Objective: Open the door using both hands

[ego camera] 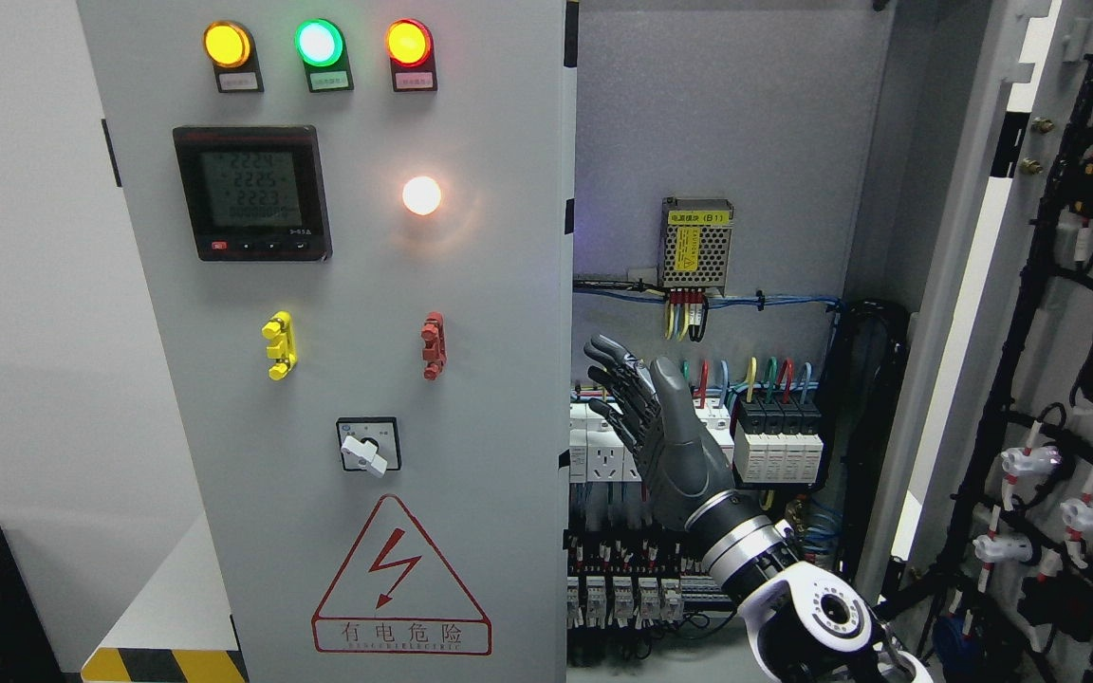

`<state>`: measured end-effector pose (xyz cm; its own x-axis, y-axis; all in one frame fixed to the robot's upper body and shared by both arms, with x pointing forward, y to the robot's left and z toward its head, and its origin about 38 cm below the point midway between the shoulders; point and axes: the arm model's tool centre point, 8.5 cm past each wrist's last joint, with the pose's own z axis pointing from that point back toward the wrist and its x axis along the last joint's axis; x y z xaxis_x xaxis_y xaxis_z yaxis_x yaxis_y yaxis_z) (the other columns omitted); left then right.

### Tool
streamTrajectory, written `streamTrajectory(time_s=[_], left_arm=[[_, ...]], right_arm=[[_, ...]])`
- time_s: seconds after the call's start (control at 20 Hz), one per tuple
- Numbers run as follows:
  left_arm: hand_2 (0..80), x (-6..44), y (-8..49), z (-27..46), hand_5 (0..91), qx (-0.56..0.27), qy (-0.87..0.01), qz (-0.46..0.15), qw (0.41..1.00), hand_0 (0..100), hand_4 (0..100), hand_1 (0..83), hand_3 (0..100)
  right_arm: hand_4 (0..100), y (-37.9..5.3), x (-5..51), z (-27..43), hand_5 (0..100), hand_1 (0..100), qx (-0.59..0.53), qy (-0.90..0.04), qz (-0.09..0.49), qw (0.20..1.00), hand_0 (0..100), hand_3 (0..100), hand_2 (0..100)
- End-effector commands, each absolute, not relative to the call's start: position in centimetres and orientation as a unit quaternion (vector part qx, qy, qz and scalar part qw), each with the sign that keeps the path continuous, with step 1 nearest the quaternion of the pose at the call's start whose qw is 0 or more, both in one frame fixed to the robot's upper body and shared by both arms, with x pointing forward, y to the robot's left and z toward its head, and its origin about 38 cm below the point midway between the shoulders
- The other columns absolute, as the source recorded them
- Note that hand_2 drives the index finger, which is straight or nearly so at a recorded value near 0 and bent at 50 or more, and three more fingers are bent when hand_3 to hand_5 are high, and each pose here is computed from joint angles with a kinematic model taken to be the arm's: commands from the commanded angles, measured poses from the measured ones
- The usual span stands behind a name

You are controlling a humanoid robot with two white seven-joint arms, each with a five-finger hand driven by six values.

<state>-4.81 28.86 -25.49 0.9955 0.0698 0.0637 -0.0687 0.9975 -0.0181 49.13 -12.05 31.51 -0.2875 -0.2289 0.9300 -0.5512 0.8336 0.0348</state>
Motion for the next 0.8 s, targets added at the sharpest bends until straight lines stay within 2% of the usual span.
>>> streamTrajectory(time_s=[0.0,0.15,0.75], left_arm=[[0.0,-4.70,28.51,-25.54,0.0,-0.011,-0.034,0.035,0.999,0,0,0.0,0],[0.0,-4.48,28.20,-25.60,0.0,-0.013,-0.035,0.035,0.999,0,0,0.0,0],[0.0,-4.22,28.10,-25.63,0.0,-0.015,-0.035,0.033,0.999,0,0,0.0,0]], right_arm=[[0,-13.54,50.68,31.03,0,0,0.241,-0.779,0.140,0.561,0,0,0],[0,-13.26,50.82,31.09,0,0,0.269,-0.770,0.156,0.557,0,0,0],[0,-14.19,51.38,30.77,0,0,0.266,-0.767,0.152,0.563,0,0,0]])
